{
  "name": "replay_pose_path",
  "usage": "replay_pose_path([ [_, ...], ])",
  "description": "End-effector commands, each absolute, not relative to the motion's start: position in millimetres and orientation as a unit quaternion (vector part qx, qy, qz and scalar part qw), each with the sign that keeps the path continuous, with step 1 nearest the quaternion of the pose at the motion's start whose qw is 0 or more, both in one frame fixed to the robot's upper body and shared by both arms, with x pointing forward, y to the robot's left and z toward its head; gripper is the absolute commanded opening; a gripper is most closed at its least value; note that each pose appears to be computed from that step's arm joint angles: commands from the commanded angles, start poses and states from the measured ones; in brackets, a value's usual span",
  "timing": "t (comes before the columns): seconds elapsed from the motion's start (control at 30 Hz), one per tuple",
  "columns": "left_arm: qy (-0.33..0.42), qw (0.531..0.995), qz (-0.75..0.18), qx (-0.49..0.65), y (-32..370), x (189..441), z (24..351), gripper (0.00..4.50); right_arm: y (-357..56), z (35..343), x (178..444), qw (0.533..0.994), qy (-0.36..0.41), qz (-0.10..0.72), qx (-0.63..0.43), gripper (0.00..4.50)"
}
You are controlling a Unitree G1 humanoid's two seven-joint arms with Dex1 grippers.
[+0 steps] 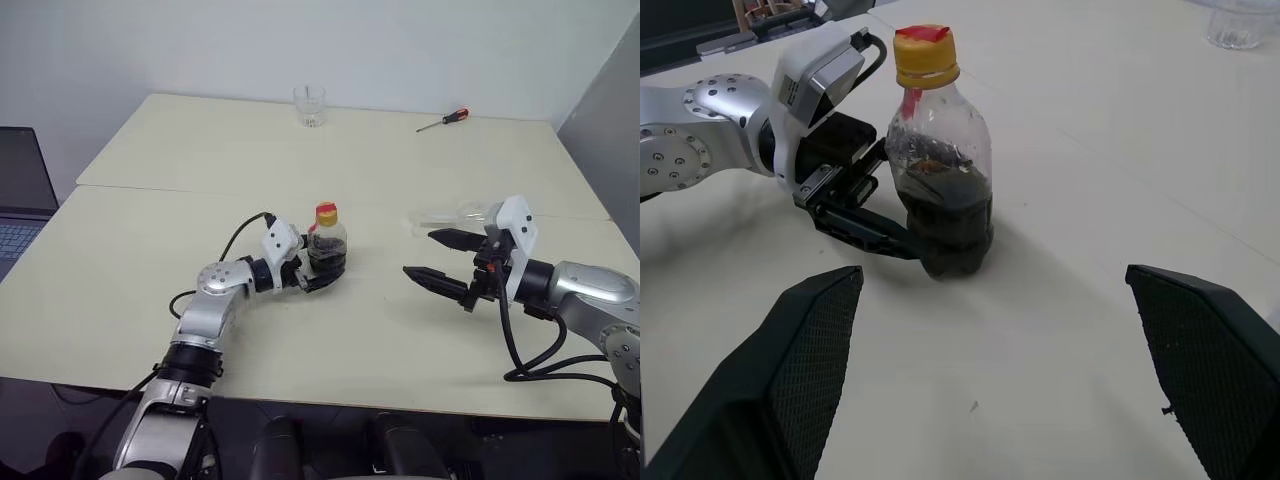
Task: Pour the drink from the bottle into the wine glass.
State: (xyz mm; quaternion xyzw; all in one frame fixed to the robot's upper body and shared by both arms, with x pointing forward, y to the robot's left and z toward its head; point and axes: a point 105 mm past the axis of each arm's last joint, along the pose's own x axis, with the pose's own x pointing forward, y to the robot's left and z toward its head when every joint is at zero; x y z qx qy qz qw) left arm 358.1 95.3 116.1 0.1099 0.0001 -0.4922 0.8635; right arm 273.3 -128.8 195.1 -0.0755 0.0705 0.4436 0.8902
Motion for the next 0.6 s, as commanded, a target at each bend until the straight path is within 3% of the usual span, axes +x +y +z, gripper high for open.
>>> replay_pose_path([
  [0.03,-0.036,0.869,-0.482,0.104,91,369,132,4.46,-129,204,272,0.892,0.049,0.441,-0.087,4.50],
  [0.6,-0.055,0.858,-0.503,0.086,74,394,130,4.46,-132,206,274,0.895,0.049,0.434,-0.093,4.50],
])
